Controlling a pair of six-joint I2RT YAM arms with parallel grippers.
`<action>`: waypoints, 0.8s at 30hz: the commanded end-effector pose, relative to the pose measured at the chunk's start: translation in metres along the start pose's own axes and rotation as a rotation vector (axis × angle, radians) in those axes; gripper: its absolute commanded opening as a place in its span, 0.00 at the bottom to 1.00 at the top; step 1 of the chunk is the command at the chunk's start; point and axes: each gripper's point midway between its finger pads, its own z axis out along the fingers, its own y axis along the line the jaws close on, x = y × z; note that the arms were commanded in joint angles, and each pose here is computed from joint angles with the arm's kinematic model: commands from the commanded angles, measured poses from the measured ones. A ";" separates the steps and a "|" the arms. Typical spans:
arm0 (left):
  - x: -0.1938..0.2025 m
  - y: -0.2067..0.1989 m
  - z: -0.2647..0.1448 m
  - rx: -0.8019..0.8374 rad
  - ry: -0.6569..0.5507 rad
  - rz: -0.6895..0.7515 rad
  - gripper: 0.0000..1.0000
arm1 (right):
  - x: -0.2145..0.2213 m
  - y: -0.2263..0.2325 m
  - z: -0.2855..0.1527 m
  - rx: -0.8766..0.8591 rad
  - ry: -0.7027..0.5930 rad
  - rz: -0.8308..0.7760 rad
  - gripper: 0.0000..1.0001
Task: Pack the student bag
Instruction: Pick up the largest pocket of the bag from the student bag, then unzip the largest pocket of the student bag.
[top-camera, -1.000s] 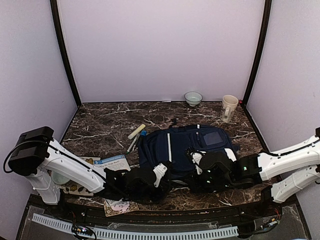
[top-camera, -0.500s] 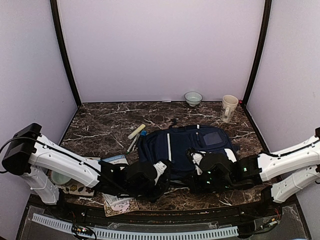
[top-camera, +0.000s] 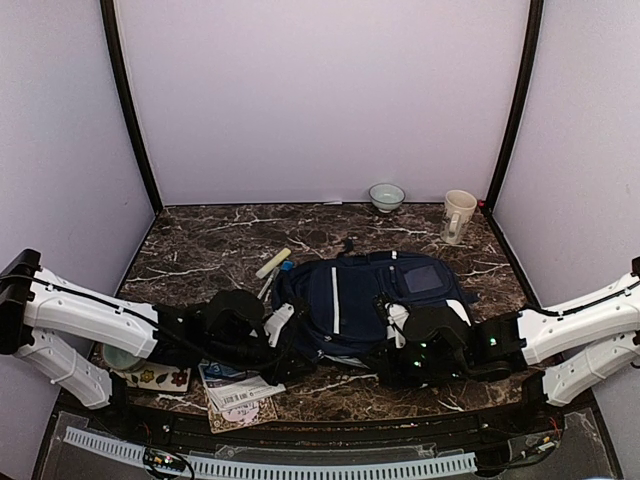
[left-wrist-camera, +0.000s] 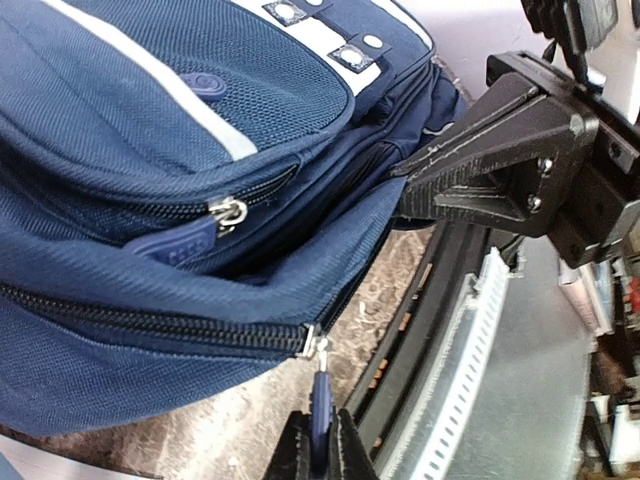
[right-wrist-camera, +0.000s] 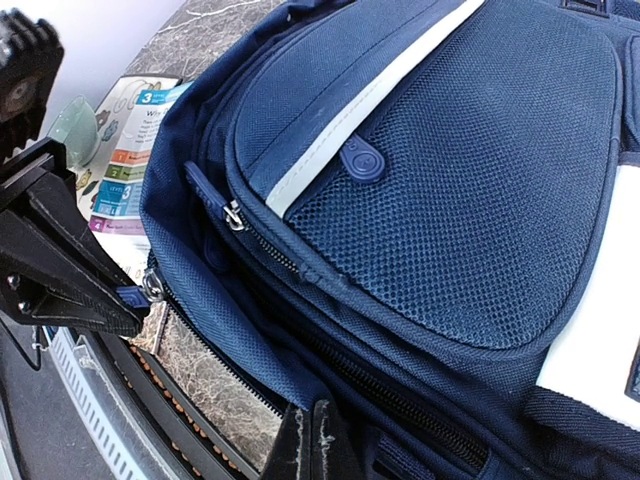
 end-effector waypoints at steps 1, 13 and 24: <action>0.024 0.024 -0.013 -0.050 0.086 -0.129 0.07 | 0.023 -0.055 -0.002 0.223 0.048 -0.046 0.00; 0.010 0.032 -0.039 -0.627 -0.014 0.294 0.80 | -0.003 -0.028 0.010 0.206 0.034 -0.104 0.00; 0.018 0.013 0.023 -0.638 -0.060 0.350 0.66 | -0.015 -0.014 0.013 0.192 0.031 -0.131 0.00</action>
